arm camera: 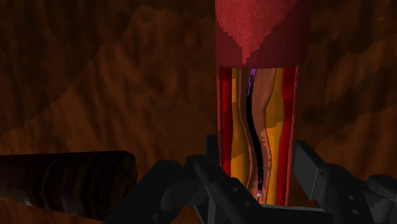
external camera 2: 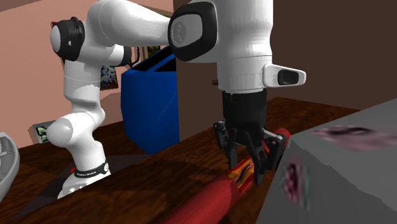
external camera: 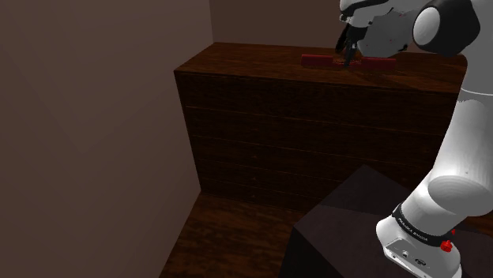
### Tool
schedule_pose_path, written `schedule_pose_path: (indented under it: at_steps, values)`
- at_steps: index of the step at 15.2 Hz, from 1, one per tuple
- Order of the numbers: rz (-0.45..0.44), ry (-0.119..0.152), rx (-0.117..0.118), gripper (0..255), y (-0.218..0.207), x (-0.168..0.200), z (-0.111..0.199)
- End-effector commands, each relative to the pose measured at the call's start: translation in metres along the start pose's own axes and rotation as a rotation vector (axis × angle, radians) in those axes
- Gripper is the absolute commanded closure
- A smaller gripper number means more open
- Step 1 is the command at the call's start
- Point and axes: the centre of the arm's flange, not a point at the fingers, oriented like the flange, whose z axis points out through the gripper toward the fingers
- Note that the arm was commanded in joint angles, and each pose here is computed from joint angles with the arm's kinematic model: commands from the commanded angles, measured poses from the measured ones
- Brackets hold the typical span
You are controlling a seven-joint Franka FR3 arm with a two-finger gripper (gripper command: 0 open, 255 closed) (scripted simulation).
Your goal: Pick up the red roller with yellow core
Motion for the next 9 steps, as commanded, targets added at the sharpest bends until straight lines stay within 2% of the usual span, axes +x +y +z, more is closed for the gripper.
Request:
schedule_pose_path:
  at_steps: [1,5,9]
  values:
    - [0.001,0.0,0.001,255,0.0,0.0,0.001]
    - [0.001,0.0,0.001,255,0.001,0.0,0.001]
    - [0.001,0.0,0.001,255,0.003,0.001,-0.02]
